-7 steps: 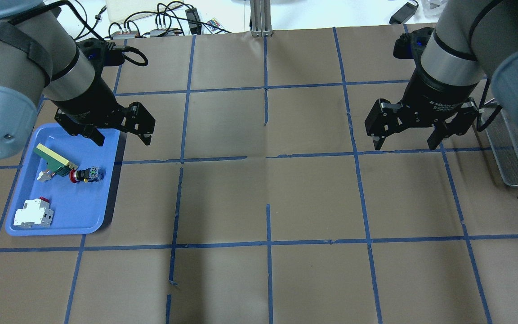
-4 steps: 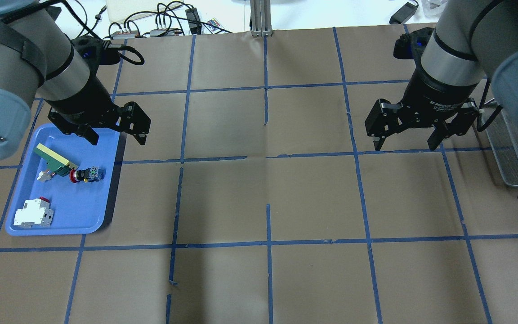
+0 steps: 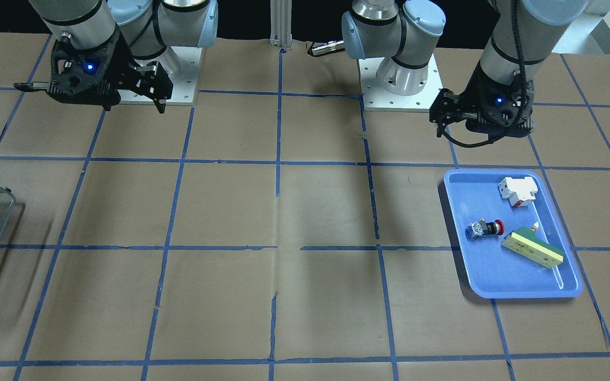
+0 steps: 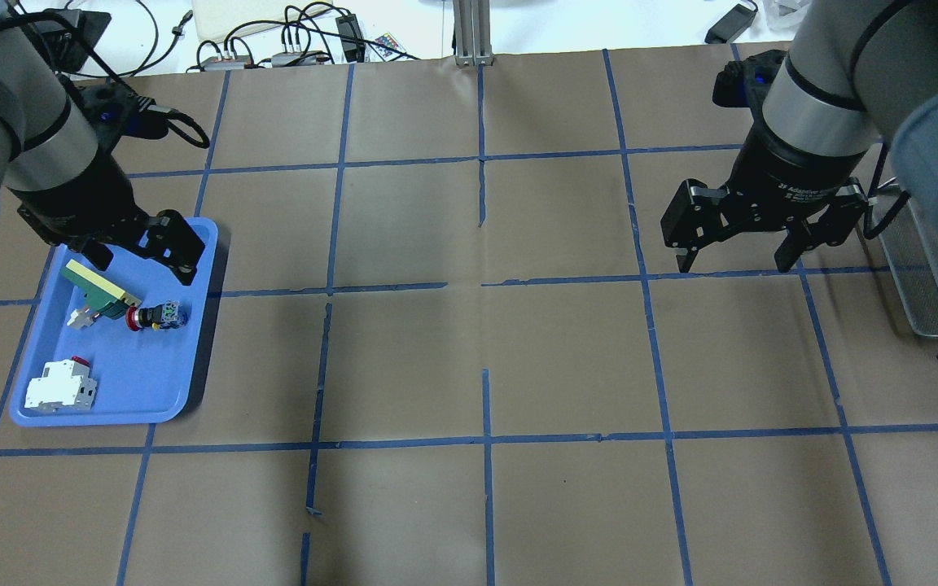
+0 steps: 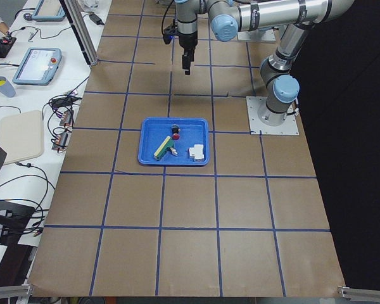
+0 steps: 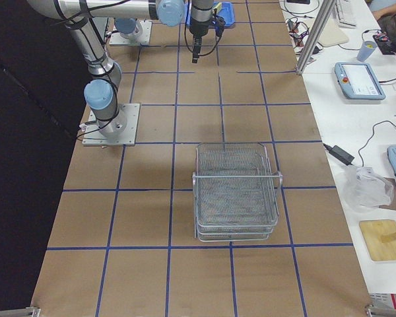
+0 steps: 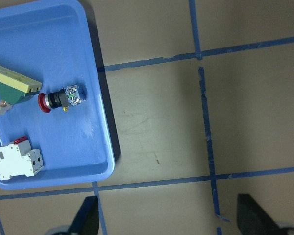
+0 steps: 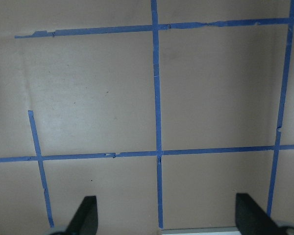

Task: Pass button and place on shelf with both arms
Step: 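Lower the left gripper into the blue tray toward the red push-button, then grasp the red push-button switch with the left gripper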

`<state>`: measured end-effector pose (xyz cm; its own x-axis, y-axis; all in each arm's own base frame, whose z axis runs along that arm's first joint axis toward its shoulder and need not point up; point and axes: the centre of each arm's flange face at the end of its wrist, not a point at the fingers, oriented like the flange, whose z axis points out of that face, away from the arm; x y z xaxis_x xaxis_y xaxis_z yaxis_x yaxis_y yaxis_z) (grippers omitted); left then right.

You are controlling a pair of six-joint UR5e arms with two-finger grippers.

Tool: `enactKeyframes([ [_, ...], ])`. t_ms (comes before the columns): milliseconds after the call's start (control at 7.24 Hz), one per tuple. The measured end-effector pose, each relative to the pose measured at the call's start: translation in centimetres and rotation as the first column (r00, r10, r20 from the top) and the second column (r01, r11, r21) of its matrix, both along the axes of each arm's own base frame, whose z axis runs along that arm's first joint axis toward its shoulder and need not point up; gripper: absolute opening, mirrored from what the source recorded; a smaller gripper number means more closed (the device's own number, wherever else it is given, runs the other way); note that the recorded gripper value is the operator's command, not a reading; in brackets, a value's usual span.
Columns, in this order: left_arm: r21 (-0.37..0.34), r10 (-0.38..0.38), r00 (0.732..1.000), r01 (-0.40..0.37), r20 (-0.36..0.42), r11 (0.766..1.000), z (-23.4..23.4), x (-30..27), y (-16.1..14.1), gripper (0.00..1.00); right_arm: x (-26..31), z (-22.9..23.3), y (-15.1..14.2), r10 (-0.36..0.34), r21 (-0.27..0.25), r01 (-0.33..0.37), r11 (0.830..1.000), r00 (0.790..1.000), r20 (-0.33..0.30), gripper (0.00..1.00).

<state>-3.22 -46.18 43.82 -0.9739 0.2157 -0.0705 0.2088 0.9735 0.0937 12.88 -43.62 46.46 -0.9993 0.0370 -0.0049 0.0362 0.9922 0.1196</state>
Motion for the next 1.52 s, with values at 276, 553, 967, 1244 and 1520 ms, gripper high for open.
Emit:
enactKeyframes([
  [276,0.015,-0.098,0.995,0.099,-0.02,0.995,-2.2,5.6,-0.8,1.0,0.0,0.0,0.1,0.002,0.003,-0.002,1.0,1.0,0.001,1.0],
  [553,-0.028,-0.226,0.974,0.225,-0.015,0.974,-6.2,10.4,-1.1,0.96,0.1,-0.1,0.1,0.002,0.006,-0.002,1.0,1.0,0.011,1.0],
  [967,-0.086,-0.506,0.859,0.5,-0.074,0.862,-11.7,16.3,-0.4,0.93,0.2,-0.1,0.2,0.001,0.009,-0.001,1.0,1.0,0.018,1.0],
  [1244,-0.135,-0.686,0.72,0.673,-0.108,0.727,-14.4,19.5,-0.1,0.93,0.2,-0.2,0.3,0.002,0.012,-0.002,1.0,1.0,0.018,1.0],
  [1520,-0.205,-0.791,0.594,0.764,-0.146,0.611,-17.0,22.2,0.3,0.96,0.2,-0.3,0.3,0.002,0.016,-0.002,1.0,1.0,0.018,1.0],
])
